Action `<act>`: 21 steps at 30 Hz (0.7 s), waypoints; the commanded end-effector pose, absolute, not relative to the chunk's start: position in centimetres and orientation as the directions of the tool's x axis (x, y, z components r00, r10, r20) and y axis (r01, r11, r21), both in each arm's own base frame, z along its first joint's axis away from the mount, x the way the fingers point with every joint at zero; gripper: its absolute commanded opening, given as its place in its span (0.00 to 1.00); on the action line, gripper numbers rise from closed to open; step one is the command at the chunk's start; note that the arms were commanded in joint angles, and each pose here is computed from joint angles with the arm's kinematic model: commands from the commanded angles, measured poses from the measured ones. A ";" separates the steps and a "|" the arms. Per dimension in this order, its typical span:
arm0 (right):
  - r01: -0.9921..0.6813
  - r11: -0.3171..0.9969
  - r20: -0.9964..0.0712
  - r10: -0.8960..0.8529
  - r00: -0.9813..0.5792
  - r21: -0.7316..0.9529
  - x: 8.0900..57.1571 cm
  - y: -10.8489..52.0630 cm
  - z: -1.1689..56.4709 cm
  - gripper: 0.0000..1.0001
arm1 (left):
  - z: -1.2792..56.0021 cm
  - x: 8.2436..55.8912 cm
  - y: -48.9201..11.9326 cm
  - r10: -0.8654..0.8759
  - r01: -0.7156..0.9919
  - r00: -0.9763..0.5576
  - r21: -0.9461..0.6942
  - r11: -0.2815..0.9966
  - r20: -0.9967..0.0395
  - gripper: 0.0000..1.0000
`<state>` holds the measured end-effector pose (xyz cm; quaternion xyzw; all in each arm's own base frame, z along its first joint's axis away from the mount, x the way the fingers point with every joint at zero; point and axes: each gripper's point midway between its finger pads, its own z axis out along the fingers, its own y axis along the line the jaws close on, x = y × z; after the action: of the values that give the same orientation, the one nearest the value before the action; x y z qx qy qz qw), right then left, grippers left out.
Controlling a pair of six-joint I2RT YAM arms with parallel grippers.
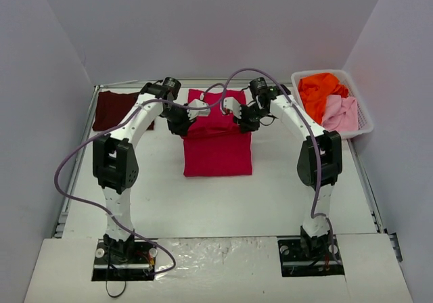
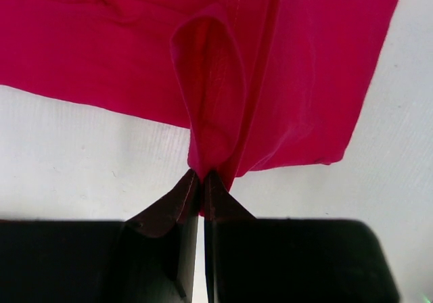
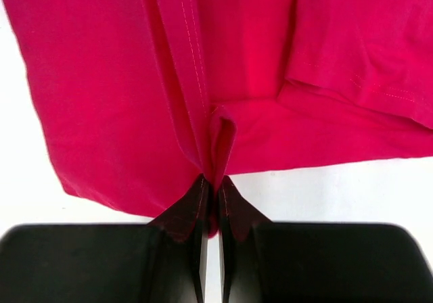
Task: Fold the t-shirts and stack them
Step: Fold the folded rectangular tshirt in 1/3 of the way
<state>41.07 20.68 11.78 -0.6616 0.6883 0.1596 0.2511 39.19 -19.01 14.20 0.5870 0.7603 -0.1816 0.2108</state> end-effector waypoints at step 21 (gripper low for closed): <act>-0.990 0.135 -0.507 -0.856 -0.101 -0.030 46.8 19.0 4.2 0.00 | 9.6 45.6 -19.2 0.830 0.977 -0.182 -0.005 0.211 -0.527 0.02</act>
<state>46.19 20.66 4.55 -0.6514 0.7034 0.1770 0.2228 44.39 -18.84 7.70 0.5768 0.7734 -0.1875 0.1843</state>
